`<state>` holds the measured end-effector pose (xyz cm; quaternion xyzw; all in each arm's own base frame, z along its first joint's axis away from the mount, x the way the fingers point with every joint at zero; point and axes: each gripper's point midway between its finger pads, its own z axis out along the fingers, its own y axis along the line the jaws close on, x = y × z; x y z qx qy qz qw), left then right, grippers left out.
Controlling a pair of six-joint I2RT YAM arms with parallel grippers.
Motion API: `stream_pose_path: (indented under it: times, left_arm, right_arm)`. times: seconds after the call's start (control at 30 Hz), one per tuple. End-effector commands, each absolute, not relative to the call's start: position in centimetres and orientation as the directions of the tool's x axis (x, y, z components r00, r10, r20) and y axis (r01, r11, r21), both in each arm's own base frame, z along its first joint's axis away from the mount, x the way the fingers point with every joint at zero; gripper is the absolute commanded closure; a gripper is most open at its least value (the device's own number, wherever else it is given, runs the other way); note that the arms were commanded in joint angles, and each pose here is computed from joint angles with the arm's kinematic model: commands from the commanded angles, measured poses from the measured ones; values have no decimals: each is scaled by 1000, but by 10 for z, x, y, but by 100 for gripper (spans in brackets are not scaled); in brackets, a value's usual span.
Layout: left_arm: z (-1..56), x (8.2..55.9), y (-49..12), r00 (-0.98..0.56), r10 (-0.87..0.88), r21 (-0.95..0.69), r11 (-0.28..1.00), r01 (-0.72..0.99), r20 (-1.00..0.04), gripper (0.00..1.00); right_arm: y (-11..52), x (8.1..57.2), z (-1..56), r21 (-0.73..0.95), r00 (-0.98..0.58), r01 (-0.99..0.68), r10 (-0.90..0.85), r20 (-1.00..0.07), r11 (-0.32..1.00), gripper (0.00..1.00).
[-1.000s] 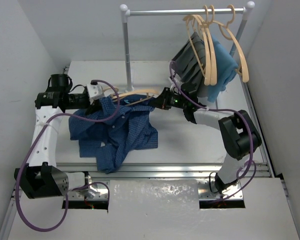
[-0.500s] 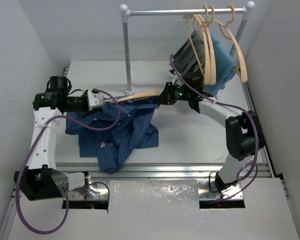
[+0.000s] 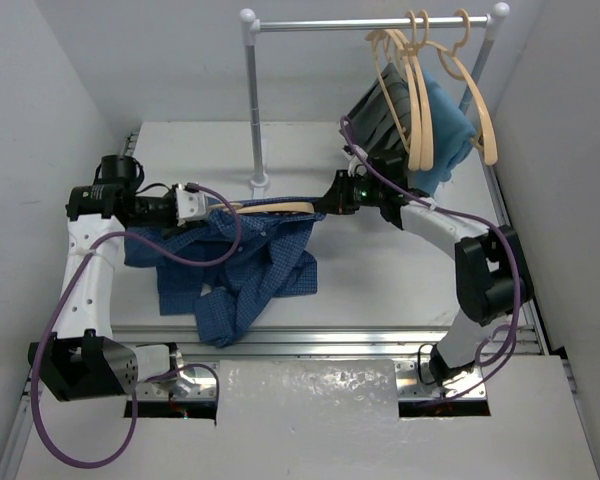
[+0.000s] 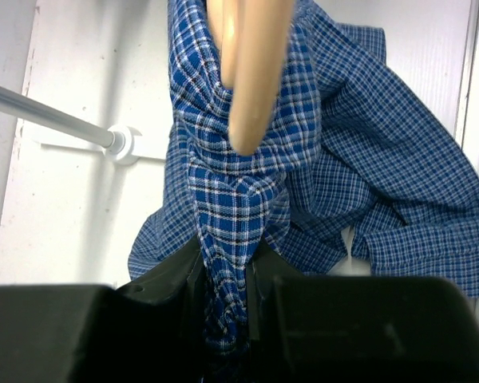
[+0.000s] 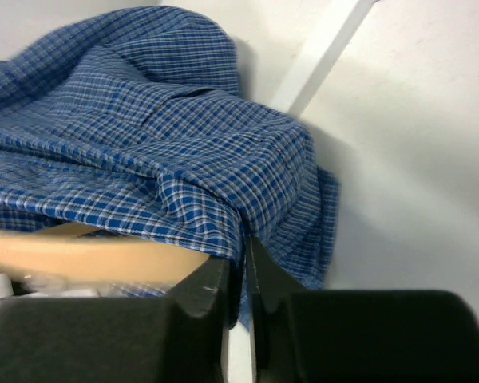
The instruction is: Place the shirt on the hanger
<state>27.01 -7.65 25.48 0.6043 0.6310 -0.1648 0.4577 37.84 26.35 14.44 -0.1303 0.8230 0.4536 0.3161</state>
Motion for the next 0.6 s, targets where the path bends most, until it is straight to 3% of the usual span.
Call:
stream_pose_path:
  times: [0.0,0.23,0.37,0.57]
  left_arm:
    - [258,264,-64,169,657,391,206,897,-734,100]
    - [247,273,-63,113,670,366,250,896,-733,100]
    - [250,285,-67,102,646,372,297,879,-756,100]
    - [226,307,-78,20,682,357,356,864,-731,100]
  right_arm:
    - [213,417,135,475,-675,-423,82,-733,772,95]
    - [250,418,148,162,-555,-511,-181,-812,844,100]
    - [271,415,152,132,-538,-536,-217,-814,834,100]
    - [312,405,183,-25,-383,-611,-324,-865,791,100]
